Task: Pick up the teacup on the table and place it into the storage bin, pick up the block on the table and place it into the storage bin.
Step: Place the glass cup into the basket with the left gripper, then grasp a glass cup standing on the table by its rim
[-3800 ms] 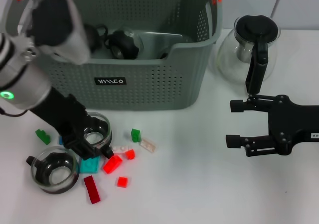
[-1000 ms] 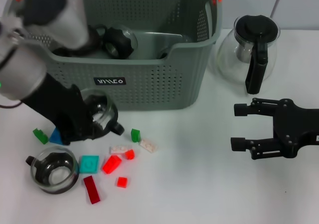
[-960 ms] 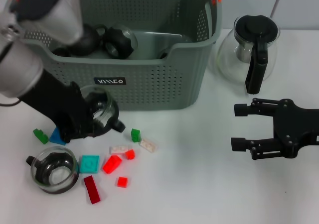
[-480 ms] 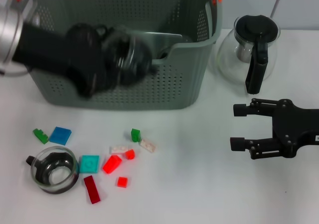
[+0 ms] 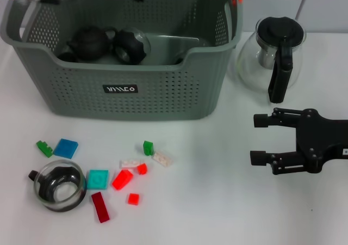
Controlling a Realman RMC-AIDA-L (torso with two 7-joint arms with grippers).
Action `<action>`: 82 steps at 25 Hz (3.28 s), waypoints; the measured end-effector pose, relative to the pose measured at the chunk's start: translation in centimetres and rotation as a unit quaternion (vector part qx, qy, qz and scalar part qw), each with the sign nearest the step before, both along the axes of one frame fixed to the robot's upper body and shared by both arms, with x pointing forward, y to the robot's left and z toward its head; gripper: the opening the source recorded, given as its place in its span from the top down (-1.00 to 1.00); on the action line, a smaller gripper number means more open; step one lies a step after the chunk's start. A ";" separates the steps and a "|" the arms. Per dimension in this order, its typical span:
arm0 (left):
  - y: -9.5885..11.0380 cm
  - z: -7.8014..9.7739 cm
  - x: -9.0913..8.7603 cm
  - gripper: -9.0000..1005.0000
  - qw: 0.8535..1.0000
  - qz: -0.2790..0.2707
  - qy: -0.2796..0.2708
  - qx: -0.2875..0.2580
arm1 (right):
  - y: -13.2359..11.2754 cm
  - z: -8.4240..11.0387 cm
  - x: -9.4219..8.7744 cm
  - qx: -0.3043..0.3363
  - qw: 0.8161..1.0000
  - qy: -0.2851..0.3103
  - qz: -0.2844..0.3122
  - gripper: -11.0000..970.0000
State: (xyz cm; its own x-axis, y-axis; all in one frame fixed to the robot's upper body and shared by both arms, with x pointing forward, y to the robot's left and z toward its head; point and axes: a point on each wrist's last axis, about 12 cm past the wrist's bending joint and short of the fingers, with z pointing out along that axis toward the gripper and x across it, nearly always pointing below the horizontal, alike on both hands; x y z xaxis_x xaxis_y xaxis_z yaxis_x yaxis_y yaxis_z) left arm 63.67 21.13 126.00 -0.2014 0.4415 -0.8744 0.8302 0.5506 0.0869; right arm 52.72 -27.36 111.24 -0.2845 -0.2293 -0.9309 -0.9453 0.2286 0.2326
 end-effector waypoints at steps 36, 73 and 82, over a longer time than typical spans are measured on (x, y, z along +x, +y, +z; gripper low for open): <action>-6.1 -8.0 6.2 0.83 0.958 0.129 0.075 0.245 | 0.3 -0.2 0.1 0.004 1.000 0.006 0.002 -0.89; -1.5 0.7 1.0 -0.19 0.988 0.113 0.082 0.066 | 0.1 -0.1 0.2 0.003 1.000 0.005 0.000 -0.89; 7.1 -0.1 -5.6 -0.18 0.994 -0.032 0.068 -0.077 | 0.0 -0.1 0.2 0.002 1.000 0.005 -0.001 -0.89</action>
